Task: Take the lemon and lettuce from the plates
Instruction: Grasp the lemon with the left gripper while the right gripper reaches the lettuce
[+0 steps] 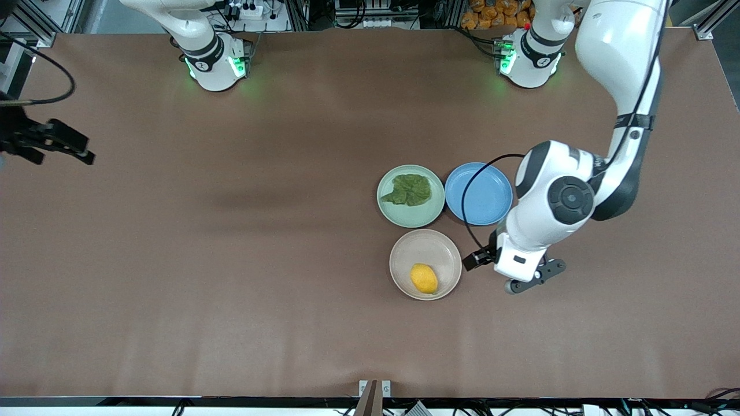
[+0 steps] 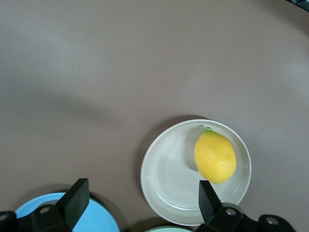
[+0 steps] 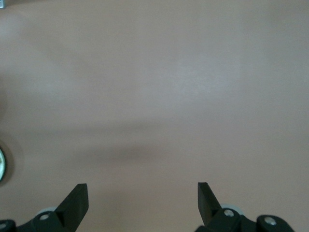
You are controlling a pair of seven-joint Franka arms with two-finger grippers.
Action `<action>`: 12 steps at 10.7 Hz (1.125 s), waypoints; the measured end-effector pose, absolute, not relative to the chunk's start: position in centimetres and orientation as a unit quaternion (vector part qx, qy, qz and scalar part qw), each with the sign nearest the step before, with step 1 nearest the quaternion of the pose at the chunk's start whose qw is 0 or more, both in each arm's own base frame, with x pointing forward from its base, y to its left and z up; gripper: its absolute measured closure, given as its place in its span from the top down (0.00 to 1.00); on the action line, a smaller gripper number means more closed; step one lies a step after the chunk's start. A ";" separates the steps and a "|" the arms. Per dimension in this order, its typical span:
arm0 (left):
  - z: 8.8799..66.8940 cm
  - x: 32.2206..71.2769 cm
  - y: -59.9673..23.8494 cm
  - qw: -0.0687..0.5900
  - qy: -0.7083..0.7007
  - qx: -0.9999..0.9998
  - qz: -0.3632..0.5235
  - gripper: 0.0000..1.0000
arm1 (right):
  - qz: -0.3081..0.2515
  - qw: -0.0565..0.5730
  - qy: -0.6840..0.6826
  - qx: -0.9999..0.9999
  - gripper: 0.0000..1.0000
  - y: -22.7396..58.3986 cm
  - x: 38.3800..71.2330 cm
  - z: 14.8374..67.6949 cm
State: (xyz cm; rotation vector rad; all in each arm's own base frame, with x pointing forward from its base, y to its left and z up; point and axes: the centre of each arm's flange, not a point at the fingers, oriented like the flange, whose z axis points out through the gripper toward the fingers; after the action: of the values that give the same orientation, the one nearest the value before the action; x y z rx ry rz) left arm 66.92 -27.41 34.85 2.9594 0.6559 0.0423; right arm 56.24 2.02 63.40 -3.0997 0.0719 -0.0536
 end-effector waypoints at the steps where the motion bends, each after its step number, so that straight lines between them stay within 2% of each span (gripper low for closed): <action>1: 33.7 66.7 -28.6 0.057 0.224 0.973 0.013 1.00 | -0.016 0.021 0.022 -0.999 1.00 4.0 56.6 62.7; 4: 31.4 67.2 -31.1 0.097 0.272 0.956 0.046 1.00 | -0.007 0.021 0.036 -0.999 1.00 12.0 58.0 59.2; 7: 28.5 67.1 -32.8 0.115 0.284 0.950 0.057 1.00 | -0.015 0.027 0.085 -0.996 1.00 24.5 58.0 54.0; 12: 23.6 66.3 -35.1 0.131 0.278 0.950 0.063 1.00 | -0.026 0.045 0.178 -0.983 1.00 41.5 55.7 39.9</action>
State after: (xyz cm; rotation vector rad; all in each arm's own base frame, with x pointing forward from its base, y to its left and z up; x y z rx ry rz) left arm 66.32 -35.09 23.62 2.7576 0.8064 0.1818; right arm 55.70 41.49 39.89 -3.0021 0.5434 -0.0792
